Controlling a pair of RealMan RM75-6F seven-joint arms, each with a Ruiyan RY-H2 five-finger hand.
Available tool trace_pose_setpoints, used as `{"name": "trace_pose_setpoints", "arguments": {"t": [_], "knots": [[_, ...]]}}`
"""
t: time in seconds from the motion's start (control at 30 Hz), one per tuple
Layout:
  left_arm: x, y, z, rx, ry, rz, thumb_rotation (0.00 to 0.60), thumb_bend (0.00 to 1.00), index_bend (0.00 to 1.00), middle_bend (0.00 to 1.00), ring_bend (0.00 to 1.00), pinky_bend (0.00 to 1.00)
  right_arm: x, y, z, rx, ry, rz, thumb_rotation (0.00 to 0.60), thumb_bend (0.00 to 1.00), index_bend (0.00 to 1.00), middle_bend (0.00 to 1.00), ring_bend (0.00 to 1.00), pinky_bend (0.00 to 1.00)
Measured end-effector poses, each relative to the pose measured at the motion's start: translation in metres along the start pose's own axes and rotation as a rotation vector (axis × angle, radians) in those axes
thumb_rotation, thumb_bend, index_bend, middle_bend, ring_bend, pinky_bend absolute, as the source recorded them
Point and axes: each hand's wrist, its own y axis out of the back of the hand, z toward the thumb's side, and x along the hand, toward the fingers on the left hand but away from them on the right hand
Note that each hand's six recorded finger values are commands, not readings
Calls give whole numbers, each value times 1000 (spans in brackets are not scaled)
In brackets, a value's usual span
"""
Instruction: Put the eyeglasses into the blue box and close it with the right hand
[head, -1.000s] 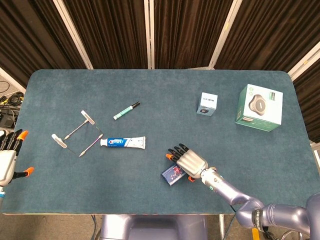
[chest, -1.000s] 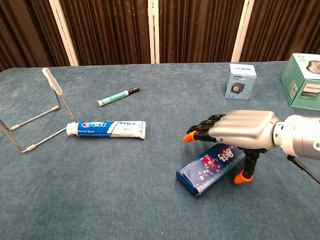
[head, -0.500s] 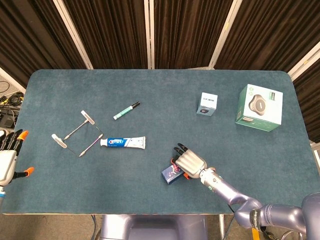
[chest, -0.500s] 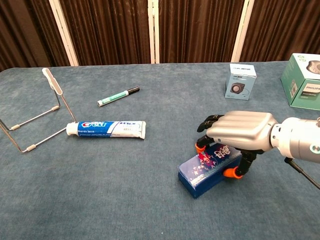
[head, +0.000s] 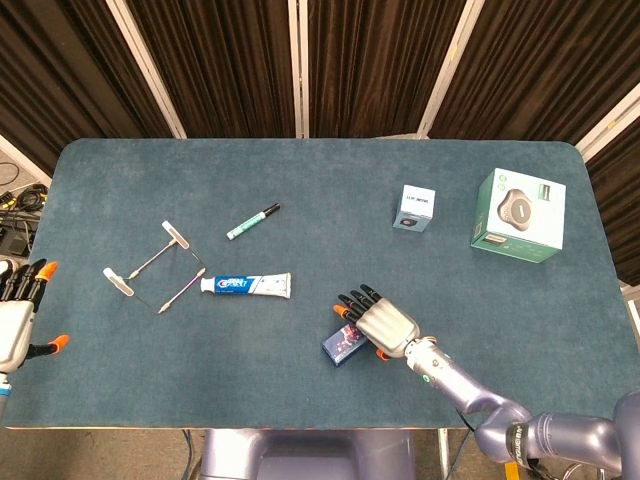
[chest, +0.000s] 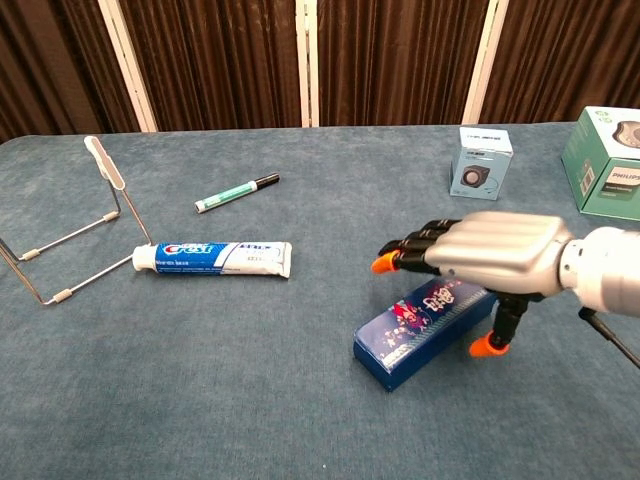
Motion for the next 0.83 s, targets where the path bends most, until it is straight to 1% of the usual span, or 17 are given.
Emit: {"name": "trace_pose_setpoints", "arguments": {"t": [0.1,0.2,0.33,0.4,0.47,0.53,0.63,0.7,0.73,0.83], "knots": [[-3,3,1,-8,-11,9,600,0,0,0,0,0,15,13,-9,-5,-27,-44,600,90,0,0,0,0],[-6,6,2,-19,-21,17,600,0,0,0,0,0,37,26,-24,-16,-71,-93,600,90,1,0,0,0],[-10,11,3,-29,-32,31,600,0,0,0,0,0,71,39,-47,-61,-137,-168,600,86,11,0,0,0],[-12,13,4,-32,-38,43,600,0,0,0,0,0,86,43,-57,-92,-172,-204,600,67,12,0,0,0],[-14,16,4,-34,-43,54,600,0,0,0,0,0,103,46,-68,-132,-211,-250,600,21,12,0,0,0],[-17,18,5,-36,-48,68,600,0,0,0,0,0,120,50,-79,-175,-256,-303,600,1,11,0,0,0],[-22,22,5,-46,-55,87,600,0,0,0,0,0,146,51,-95,-232,-327,-382,600,0,3,0,0,0],[-24,24,5,-52,-59,97,600,0,0,0,0,0,164,48,-103,-260,-372,-419,600,0,0,0,0,0],[-26,25,5,-54,-61,101,600,0,0,0,0,0,176,45,-108,-267,-402,-438,600,0,0,0,0,0],[-29,27,4,-61,-64,109,600,0,0,0,0,0,198,37,-116,-256,-458,-468,600,0,0,0,0,0]]}}
